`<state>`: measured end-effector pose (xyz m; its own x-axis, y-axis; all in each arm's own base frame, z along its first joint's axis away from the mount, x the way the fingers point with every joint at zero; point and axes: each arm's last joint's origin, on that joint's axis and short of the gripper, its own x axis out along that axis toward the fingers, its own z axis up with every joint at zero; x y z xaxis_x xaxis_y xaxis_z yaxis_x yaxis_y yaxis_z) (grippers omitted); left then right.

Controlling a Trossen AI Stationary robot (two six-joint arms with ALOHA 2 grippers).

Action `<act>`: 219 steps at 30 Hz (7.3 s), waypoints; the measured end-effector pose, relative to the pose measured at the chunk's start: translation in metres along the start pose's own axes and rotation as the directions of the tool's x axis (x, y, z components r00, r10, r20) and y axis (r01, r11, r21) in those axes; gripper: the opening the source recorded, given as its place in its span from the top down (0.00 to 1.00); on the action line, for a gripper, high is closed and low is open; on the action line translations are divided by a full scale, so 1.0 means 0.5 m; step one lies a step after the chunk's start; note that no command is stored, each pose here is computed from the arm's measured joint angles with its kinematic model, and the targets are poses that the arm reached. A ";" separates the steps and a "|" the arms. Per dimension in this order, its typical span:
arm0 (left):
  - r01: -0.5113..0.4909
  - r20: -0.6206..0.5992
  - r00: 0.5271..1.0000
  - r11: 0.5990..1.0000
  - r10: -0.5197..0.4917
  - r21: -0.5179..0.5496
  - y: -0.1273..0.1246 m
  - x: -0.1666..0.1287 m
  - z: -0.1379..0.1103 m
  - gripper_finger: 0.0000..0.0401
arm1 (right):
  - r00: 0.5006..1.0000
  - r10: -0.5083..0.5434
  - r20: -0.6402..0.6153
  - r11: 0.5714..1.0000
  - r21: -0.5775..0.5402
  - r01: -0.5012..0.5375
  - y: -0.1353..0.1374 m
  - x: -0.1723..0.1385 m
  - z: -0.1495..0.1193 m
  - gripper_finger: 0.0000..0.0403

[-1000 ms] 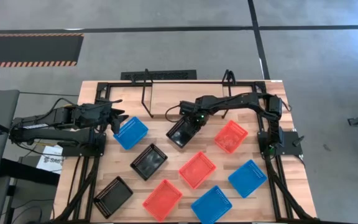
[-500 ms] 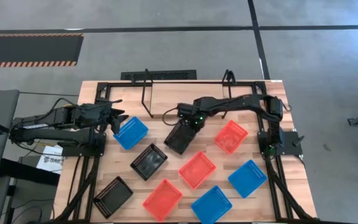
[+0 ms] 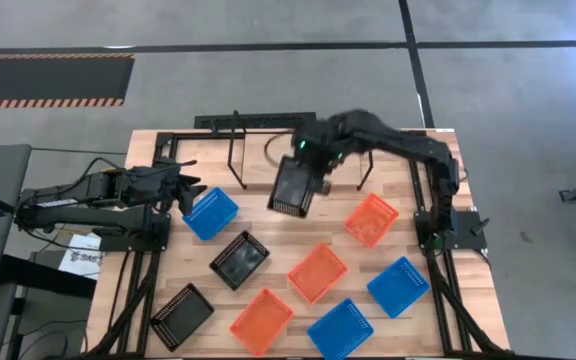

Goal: Stack baskets on shelf by color
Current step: Put the top black bin on the shelf, then put the top blue bin on the shelf

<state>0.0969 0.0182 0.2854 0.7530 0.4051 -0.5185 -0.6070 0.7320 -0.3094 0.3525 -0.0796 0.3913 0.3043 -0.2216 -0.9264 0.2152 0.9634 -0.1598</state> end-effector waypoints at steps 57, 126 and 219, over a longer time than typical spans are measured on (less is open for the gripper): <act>-0.055 0.029 0.998 0.998 0.055 -0.012 0.004 0.000 0.001 0.59 | 0.981 0.101 -0.167 0.973 -0.191 -0.133 -0.380 0.285 -0.186 0.99; -0.071 0.042 0.996 0.996 0.073 -0.049 0.005 0.000 0.002 0.59 | 0.971 0.022 -0.239 0.975 -0.210 -0.074 -0.387 0.343 -0.167 0.79; -0.418 -0.579 0.689 0.891 0.437 0.175 0.001 0.158 -0.078 0.66 | 0.514 0.415 0.751 0.910 -0.336 -0.244 0.114 -0.393 -0.097 0.80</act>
<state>0.1459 0.0293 0.2133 0.1064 0.2818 -0.9536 -0.8111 0.5792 0.0807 0.2598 0.0264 0.5476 0.9425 0.1726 -0.2860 -0.1900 0.9812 -0.0338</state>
